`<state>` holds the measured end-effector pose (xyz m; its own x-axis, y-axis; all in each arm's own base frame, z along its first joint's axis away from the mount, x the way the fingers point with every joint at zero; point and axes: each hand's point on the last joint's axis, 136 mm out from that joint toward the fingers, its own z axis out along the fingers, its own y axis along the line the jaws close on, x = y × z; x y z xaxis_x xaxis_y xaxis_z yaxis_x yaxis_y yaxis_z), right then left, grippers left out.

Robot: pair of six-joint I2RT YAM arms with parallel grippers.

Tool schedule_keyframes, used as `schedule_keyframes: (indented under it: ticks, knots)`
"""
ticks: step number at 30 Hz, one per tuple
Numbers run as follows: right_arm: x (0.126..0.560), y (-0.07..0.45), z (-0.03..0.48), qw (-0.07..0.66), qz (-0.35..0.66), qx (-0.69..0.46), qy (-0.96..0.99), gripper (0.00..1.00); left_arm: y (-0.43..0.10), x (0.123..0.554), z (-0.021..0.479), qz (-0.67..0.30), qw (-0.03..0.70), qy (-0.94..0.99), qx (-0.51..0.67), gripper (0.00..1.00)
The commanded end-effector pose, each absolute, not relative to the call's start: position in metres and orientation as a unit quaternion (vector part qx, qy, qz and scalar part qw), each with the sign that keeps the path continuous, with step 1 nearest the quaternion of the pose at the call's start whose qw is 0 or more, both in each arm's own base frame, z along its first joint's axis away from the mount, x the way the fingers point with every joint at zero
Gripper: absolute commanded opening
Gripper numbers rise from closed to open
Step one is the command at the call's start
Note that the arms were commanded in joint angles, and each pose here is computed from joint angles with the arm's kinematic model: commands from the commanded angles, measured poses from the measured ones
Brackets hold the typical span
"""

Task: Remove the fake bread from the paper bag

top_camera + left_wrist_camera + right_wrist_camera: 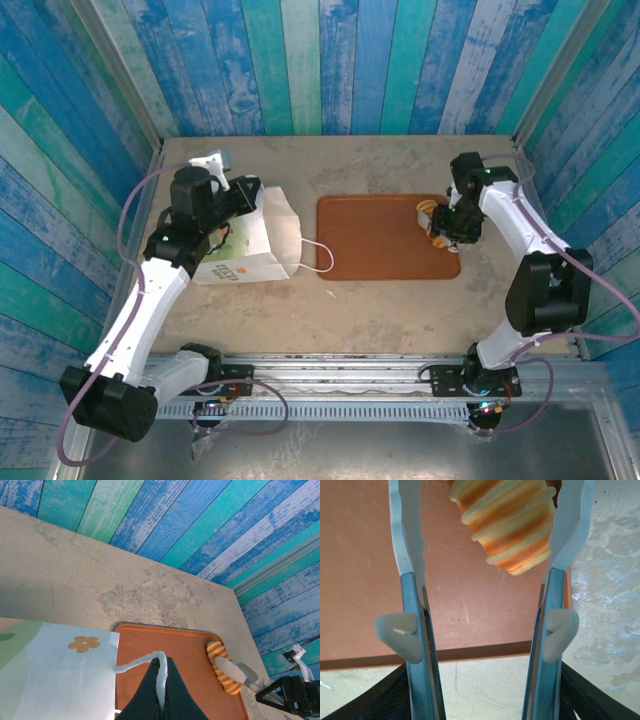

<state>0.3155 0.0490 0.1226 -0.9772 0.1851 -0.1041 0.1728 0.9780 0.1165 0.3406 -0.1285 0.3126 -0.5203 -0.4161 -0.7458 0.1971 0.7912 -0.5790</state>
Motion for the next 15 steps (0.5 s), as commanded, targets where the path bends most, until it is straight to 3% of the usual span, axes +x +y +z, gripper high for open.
schedule_keyframes:
  ticks: [1, 8, 15]
  knots:
    - [0.315, 0.039, 0.132, 0.054, 0.026, 0.036, 0.998, 0.63, -0.125, 0.335, 0.328, -0.314, 0.508, 0.8, -0.06, 0.01]
    - [0.32, 0.034, 0.124, 0.021, 0.003, -0.021, 1.0, 0.61, -0.128, 0.337, 0.329, -0.318, 0.506, 0.799, -0.057, 0.01]
    - [0.32, 0.035, 0.119, 0.009, 0.005, -0.016, 1.0, 0.51, -0.128, 0.337, 0.328, -0.319, 0.506, 0.799, -0.059, 0.0]
